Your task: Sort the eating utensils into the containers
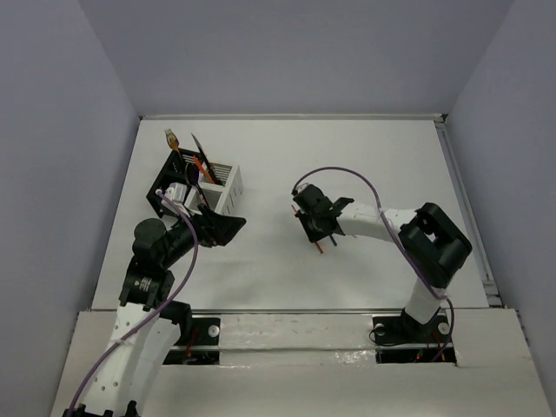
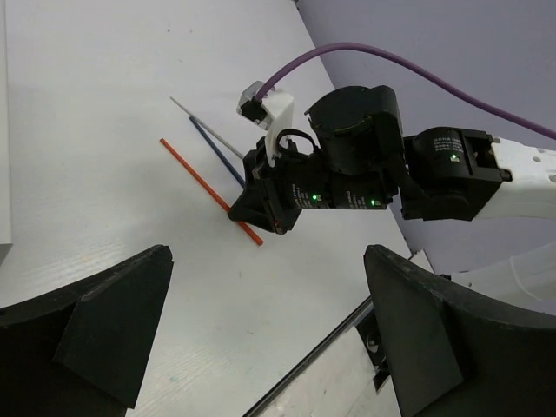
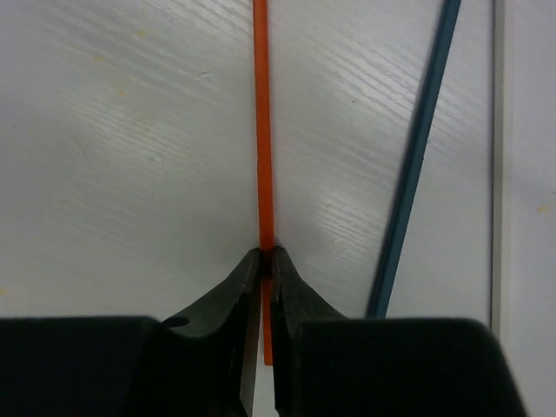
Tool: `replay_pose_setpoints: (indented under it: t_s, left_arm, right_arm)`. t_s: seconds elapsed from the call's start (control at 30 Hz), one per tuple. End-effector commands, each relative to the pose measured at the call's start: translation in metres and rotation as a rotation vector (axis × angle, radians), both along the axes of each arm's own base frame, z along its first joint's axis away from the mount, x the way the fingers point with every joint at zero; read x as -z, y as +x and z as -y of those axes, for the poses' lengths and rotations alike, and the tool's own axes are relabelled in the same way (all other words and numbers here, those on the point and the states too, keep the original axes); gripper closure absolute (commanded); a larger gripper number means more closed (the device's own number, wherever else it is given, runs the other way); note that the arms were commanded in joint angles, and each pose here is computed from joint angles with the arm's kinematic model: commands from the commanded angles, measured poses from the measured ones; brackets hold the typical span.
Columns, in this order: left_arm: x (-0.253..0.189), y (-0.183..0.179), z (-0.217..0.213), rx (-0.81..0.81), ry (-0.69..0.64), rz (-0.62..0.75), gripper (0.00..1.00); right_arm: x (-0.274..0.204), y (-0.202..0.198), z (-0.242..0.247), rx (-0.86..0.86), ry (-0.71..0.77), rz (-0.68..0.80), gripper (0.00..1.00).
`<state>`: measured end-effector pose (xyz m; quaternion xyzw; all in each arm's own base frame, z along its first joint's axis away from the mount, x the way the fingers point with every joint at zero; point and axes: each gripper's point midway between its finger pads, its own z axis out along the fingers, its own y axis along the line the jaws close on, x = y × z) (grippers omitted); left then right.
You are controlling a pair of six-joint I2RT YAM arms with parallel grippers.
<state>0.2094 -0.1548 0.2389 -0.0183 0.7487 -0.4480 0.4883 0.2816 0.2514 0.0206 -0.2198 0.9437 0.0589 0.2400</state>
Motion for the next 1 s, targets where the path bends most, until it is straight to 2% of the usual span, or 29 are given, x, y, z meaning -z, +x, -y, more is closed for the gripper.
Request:
replay_pose_setpoints:
  t_s: [0.0, 0.13, 0.33, 0.47, 0.63, 0.8, 0.87, 0.97]
  left_arm:
    - [-0.017, 0.000, 0.005, 0.026, -0.043, 0.061, 0.07]
    - [-0.018, 0.002, 0.004, 0.016, -0.044, 0.058, 0.16]
    - [-0.012, 0.007, 0.007, 0.011, -0.062, 0.032, 0.31]
    - [-0.004, 0.009, 0.022, 0.052, -0.086, 0.007, 0.45]
    - [0.012, 0.014, 0.050, 0.089, -0.088, -0.050, 0.45]
    - [0.017, 0.026, 0.076, 0.096, -0.094, -0.067, 0.38]
    - [0.021, 0.032, 0.086, 0.100, -0.085, -0.071, 0.37]
    - [0.028, 0.044, 0.090, 0.048, -0.055, -0.075, 0.38]
  right_arm:
    - [0.006, -0.009, -0.012, -0.011, 0.019, -0.013, 0.93]
    - [-0.015, 0.001, -0.024, -0.030, 0.102, 0.062, 1.00]
    - [-0.068, -0.004, -0.043, -0.084, 0.300, 0.174, 1.00]
    - [-0.111, -0.019, -0.055, -0.137, 0.455, 0.223, 1.00]
    - [-0.128, -0.034, -0.067, -0.172, 0.545, 0.216, 1.00]
    - [-0.139, -0.044, -0.078, -0.195, 0.592, 0.238, 1.00]
    - [-0.141, -0.048, -0.080, -0.205, 0.601, 0.238, 1.00]
    - [-0.145, -0.053, -0.081, -0.212, 0.615, 0.241, 1.00]
